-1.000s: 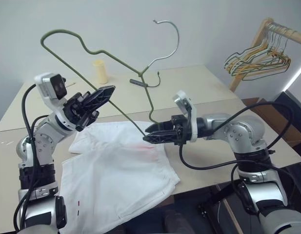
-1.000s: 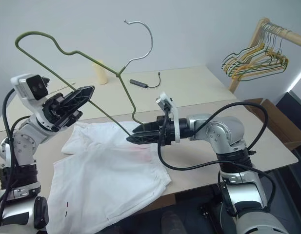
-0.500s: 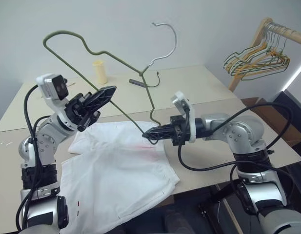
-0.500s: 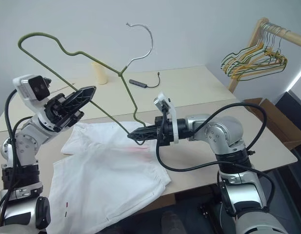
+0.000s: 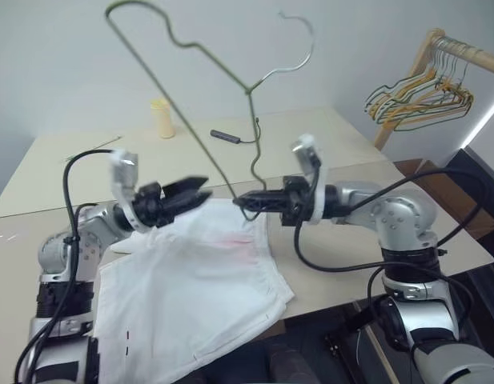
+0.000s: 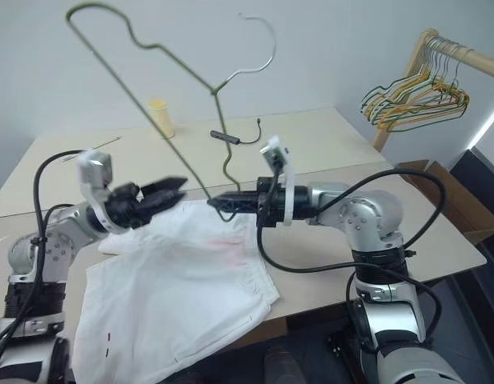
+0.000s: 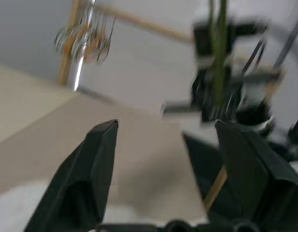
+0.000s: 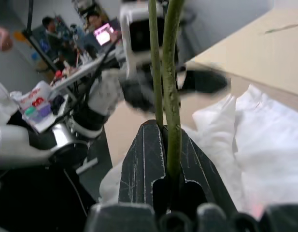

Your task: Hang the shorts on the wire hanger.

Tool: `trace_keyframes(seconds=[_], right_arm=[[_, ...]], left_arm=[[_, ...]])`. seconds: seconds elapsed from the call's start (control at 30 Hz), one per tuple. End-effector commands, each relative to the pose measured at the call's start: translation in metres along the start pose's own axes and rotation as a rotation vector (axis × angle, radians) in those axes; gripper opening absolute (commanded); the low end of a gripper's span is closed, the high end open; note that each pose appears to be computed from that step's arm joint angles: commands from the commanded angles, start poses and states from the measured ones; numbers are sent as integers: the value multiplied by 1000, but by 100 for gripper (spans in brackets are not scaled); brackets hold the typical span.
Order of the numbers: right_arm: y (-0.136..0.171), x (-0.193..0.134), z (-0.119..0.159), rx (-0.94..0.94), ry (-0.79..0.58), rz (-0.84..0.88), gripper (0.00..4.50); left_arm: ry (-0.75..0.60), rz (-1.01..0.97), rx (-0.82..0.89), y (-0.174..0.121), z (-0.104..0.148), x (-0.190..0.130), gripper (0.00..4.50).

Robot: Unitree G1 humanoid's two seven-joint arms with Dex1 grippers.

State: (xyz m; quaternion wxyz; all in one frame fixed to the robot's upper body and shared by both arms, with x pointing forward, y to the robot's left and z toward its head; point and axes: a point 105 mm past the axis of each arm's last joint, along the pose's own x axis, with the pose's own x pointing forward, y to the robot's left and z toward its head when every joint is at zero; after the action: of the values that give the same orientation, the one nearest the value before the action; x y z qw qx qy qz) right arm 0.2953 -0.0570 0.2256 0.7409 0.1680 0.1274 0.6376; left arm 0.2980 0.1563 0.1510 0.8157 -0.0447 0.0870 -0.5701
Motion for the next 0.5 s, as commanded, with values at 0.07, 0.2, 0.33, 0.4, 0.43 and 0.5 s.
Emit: trace_keyframes(seconds=[0.07, 0.2, 0.33, 0.4, 0.43, 0.5], right_arm=[[-4, -62, -27, 129, 91, -176, 0], [-5, -98, -60, 201, 248, -343, 0], [4, -123, -86, 392, 349, -347, 0], [9, -139, -102, 571, 371, -322, 0], [11, -145, -106, 633, 376, -313, 0], [12, -156, -111, 738, 366, -301, 0]], left_arm=[[232, 7, 160, -2, -37, -14, 447], [185, 7, 194, -8, -23, -17, 447], [294, -25, 263, -14, -35, -25, 447], [305, -43, 272, -17, -35, -26, 447], [305, -46, 274, -18, -34, -26, 447], [303, -50, 275, -20, -33, -27, 447]])
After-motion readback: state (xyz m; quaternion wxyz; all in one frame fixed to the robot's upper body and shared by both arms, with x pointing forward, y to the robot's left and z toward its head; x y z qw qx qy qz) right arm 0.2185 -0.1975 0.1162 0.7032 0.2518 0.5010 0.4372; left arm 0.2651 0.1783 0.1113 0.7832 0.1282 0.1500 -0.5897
